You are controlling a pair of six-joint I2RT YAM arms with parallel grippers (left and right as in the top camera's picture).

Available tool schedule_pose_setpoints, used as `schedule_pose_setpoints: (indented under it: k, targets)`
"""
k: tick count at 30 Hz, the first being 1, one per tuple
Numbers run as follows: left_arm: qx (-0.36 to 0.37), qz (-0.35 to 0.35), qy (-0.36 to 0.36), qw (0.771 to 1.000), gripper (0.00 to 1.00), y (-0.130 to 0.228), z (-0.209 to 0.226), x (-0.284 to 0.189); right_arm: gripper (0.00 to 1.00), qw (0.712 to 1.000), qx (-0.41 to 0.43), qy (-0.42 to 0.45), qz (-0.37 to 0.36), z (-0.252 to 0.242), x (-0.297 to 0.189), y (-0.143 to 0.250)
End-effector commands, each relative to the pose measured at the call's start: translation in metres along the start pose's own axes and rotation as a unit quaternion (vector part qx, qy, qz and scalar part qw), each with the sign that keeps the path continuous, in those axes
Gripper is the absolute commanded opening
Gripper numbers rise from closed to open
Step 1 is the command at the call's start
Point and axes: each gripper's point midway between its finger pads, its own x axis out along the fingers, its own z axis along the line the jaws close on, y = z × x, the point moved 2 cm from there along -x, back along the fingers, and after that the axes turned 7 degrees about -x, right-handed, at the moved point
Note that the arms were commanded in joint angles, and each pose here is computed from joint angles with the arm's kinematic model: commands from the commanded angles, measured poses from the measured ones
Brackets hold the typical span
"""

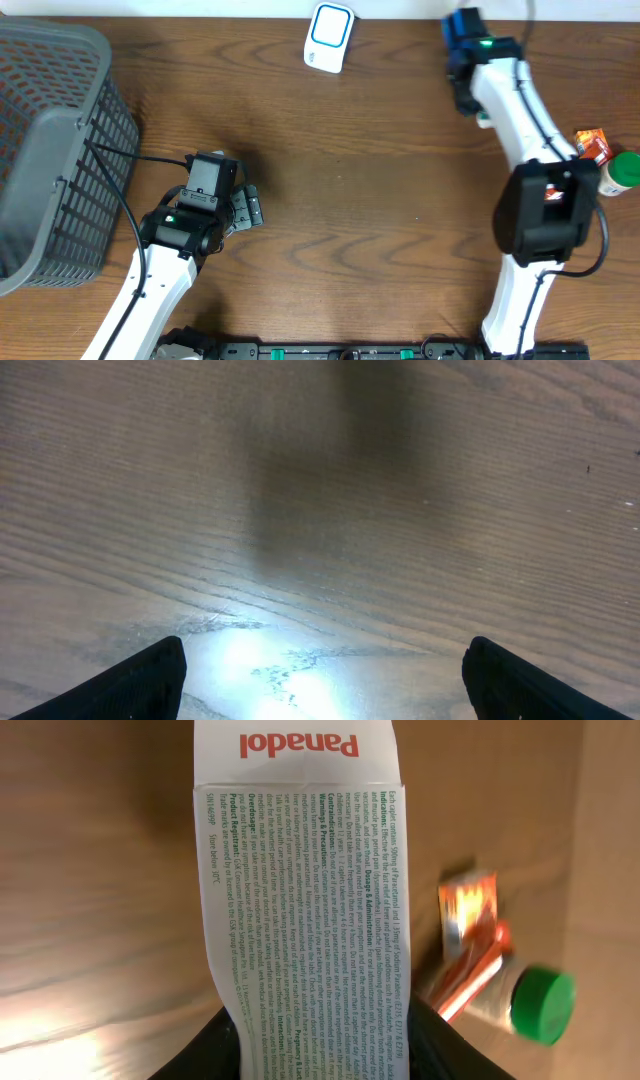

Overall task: Scan the item barcode
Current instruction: 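Carry the box right and drop it beside the snack bar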

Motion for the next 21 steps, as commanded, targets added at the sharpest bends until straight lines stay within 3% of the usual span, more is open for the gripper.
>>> schedule_pose_setpoints:
  k: [1, 6, 11, 12, 13, 14, 21]
  targets:
    - [0.0, -0.008, -0.004, 1.0, 0.9, -0.005, 0.002, -0.003, 0.32, 0.997, 0.06, -0.007, 0.043, -0.026, 0.032, 0.025]
    - [0.0, -0.008, -0.004, 1.0, 0.9, -0.005, 0.002, -0.003, 0.37, 0.989, 0.128, -0.004, 0.072, -0.064, 0.084, 0.056]
    - [0.0, -0.008, -0.004, 1.0, 0.9, -0.005, 0.002, -0.003, 0.37, 0.976, 0.19, -0.065, 0.084, -0.076, 0.122, 0.082]
    - [0.0, -0.008, -0.004, 1.0, 0.9, -0.005, 0.002, -0.003, 0.54, 0.972, 0.201, -0.082, 0.086, -0.076, 0.127, 0.087]
    - [0.0, -0.008, -0.004, 1.0, 0.9, -0.005, 0.002, -0.003, 0.89, 0.97, 0.207, -0.093, 0.087, -0.076, 0.13, 0.09]
    - [0.0, -0.008, -0.004, 1.0, 0.9, -0.005, 0.002, -0.003, 0.99, 0.969, 0.209, -0.103, 0.087, -0.079, 0.133, 0.093]
    - [0.048, -0.019, -0.026, 0.998, 0.9, -0.008, 0.008, -0.004, 0.99, 0.969, 0.219, -0.112, 0.022, -0.112, 0.108, 0.061]
